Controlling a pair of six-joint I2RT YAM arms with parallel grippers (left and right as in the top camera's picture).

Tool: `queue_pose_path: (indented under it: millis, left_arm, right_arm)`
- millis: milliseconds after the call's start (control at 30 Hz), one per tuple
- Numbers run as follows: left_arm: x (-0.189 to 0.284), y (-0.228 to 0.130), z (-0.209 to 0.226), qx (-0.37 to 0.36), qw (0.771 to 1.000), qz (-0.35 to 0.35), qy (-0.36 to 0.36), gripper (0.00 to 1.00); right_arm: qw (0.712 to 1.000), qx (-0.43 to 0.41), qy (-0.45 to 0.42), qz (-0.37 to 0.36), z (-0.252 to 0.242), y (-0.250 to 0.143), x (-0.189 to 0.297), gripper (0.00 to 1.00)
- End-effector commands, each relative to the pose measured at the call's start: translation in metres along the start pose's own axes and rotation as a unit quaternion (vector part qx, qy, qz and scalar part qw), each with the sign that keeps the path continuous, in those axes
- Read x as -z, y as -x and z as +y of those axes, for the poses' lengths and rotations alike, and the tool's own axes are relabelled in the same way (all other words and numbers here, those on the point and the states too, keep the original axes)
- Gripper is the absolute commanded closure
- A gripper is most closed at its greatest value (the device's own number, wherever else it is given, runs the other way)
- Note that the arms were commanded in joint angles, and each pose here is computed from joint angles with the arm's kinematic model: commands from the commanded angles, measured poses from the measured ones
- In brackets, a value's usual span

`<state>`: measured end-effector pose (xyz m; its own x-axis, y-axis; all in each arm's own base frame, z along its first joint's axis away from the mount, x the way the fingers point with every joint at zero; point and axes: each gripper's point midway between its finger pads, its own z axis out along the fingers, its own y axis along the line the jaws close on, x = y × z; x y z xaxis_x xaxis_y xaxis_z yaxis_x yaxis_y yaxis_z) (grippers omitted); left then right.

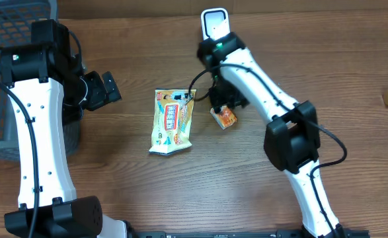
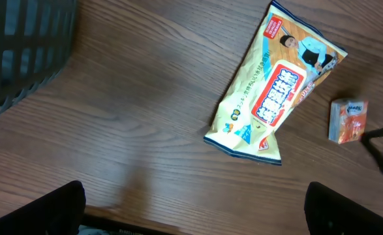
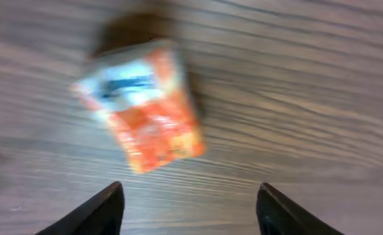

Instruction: Scan the item barcode

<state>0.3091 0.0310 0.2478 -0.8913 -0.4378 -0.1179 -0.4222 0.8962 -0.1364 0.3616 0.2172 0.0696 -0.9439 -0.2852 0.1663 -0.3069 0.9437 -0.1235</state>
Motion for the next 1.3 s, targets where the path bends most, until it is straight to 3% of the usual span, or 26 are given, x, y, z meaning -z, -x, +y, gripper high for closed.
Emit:
queue_pose_path:
  millis: [0, 267, 567, 967, 1167, 1267]
  left_arm:
    - [0.001, 0.001, 0.003, -0.004, 1.000, -0.002, 0.000, 0.00]
    - [0.001, 0.001, 0.003, -0.004, 1.000, -0.002, 0.000, 0.00]
    - [0.001, 0.001, 0.003, -0.004, 1.000, -0.002, 0.000, 0.00]
    - [0.001, 0.001, 0.003, -0.004, 1.000, -0.002, 0.000, 0.00]
    - [0.001, 0.001, 0.003, -0.004, 1.000, -0.002, 0.000, 0.00]
    - [0.001, 0.001, 0.003, -0.004, 1.000, -0.002, 0.000, 0.00]
  right_arm:
    - [0.998, 0.058, -0.025, -0.021, 0.030, -0.002, -0.004, 0.38]
    - [0.995, 0.055, -0.082, -0.033, 0.029, 0.003, -0.048, 0.53]
    - [0.989, 0.055, -0.131, -0.047, 0.013, 0.008, -0.044, 0.56]
    - [0.984, 0.051, -0.156, -0.067, 0.004, 0.017, -0.041, 0.48]
    - [0.991, 0.034, -0.117, -0.052, 0.003, 0.017, -0.059, 0.63]
    - [0.992, 0.028, -0.117, -0.048, -0.004, 0.017, -0.059, 0.85]
